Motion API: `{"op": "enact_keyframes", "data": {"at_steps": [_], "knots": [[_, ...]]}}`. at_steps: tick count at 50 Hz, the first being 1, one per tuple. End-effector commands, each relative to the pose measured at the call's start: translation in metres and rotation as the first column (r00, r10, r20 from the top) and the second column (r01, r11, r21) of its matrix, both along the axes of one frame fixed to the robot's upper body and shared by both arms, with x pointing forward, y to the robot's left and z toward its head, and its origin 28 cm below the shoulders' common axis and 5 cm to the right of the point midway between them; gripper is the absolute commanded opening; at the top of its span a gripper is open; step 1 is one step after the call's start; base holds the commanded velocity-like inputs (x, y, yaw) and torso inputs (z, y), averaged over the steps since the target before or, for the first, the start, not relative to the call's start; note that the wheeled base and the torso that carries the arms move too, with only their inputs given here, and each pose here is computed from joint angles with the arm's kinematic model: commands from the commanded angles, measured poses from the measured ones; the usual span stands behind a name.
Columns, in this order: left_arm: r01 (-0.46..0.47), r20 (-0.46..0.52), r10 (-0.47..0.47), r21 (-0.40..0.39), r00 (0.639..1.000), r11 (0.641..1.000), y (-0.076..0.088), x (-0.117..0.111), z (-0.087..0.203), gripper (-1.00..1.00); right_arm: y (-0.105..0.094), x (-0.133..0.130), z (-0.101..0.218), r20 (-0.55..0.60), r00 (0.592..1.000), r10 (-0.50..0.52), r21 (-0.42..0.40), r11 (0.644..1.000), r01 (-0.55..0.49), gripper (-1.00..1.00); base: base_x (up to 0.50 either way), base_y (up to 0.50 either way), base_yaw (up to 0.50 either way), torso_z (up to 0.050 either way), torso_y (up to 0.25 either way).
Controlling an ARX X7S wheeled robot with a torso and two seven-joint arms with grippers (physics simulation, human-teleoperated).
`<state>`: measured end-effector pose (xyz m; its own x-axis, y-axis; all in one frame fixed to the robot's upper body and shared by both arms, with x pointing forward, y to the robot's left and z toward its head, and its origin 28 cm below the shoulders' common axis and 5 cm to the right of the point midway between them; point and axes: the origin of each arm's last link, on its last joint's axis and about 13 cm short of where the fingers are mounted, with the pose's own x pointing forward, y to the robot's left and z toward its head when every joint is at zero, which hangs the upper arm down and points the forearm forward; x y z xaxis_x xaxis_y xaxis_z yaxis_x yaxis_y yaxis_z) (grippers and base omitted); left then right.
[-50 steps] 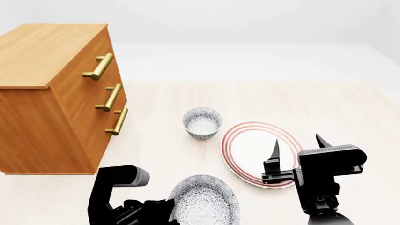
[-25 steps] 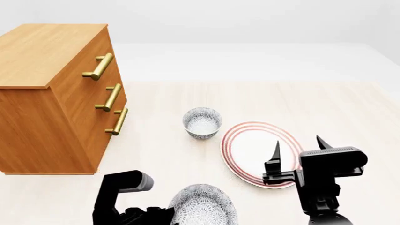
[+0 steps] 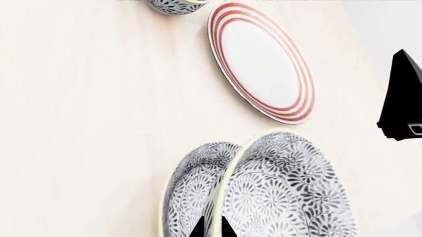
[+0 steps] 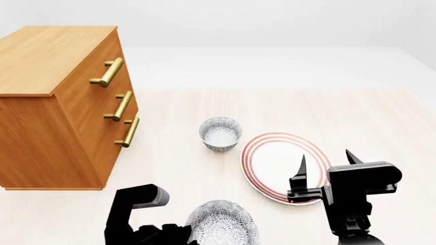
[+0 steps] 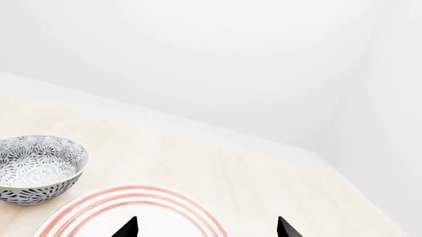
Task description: Stack the bowl in the middle on the bowl at the back.
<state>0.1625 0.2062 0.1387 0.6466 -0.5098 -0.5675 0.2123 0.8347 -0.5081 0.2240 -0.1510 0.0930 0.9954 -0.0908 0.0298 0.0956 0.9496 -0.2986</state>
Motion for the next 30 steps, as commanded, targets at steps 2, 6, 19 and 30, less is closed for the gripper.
{"op": "enact_keyframes", "data": {"at_steps": [2, 6, 19, 30], "knots": [[0.004, 0.012, -0.004, -0.024, 1.0, 1.0, 0.0, 0.003, 0.001, -1.0, -0.001, 0.0, -0.001, -0.004, 1.0, -0.002, 0.004, 1.0, 0.002, 1.0, 0.0, 0.0, 0.0, 0.0, 0.0], [0.008, 0.022, -0.008, -0.023, 1.0, 1.0, 0.0, 0.002, 0.002, -1.0, -0.001, 0.0, -0.002, -0.006, 1.0, -0.003, 0.004, 1.0, 0.003, 1.0, 0.0, 0.0, 0.0, 0.0, 0.0], [0.014, 0.058, -0.012, -0.034, 0.998, 0.999, 0.002, -0.003, 0.007, 1.0, -0.001, 0.0, -0.003, -0.013, 1.0, -0.006, 0.003, 1.0, 0.006, 1.0, 0.0, 0.0, 0.0, 0.0, 0.001], [0.013, 0.116, -0.007, -0.049, 0.993, 0.999, 0.005, -0.009, 0.016, 1.0, -0.002, 0.0, -0.005, -0.018, 1.0, -0.007, 0.004, 1.0, 0.007, 1.0, 0.0, 0.0, 0.0, 0.0, 0.0]]}}
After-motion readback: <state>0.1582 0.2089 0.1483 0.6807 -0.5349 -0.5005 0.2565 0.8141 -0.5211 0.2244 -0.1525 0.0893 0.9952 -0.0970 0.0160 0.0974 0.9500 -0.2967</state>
